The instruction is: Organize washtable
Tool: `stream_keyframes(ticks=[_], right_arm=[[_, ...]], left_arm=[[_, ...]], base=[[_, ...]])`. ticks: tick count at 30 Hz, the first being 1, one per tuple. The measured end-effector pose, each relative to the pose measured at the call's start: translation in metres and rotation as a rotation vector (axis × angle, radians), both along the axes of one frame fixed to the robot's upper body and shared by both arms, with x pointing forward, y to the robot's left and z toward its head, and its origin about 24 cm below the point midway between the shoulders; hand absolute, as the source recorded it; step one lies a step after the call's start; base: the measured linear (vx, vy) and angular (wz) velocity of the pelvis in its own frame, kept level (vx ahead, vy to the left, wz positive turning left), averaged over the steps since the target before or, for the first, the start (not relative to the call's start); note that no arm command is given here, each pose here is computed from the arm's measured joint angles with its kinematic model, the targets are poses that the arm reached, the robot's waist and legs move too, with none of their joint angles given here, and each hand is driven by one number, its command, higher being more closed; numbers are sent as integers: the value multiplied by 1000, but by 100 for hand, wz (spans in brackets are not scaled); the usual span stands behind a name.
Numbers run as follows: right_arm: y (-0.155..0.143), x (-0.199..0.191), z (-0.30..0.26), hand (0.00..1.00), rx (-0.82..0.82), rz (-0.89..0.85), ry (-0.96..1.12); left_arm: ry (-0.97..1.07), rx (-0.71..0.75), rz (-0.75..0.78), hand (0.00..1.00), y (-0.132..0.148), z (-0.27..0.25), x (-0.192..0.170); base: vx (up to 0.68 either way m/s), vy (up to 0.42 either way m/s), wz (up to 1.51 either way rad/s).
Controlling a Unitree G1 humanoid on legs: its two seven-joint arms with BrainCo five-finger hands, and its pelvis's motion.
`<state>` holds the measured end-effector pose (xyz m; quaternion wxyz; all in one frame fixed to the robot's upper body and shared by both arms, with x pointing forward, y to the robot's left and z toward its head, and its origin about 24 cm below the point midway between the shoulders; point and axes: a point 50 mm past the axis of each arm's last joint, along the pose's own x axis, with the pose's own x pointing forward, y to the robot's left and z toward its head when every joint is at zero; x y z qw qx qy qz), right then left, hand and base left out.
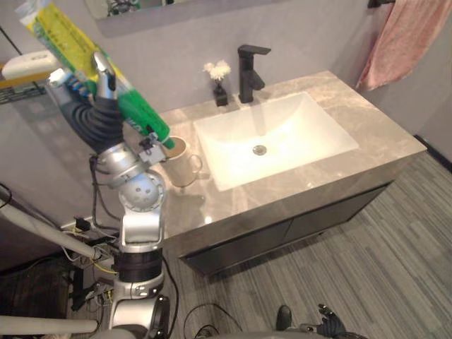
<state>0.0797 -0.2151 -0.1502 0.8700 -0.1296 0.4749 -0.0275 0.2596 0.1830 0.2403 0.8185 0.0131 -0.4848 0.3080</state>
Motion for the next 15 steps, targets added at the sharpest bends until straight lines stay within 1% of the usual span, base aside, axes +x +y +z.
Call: stream_keyframes(ticks=[6,15], right_arm=[[7,4,3,0,-7,36,-32],[11,15,9,0,-2,83,-86]], left_arm=[[-63,-24,14,100,-7,17,2],[-124,40,-44,100,-29,36,5]], base=[[-11,-23,-11],[-14,-45,-20]])
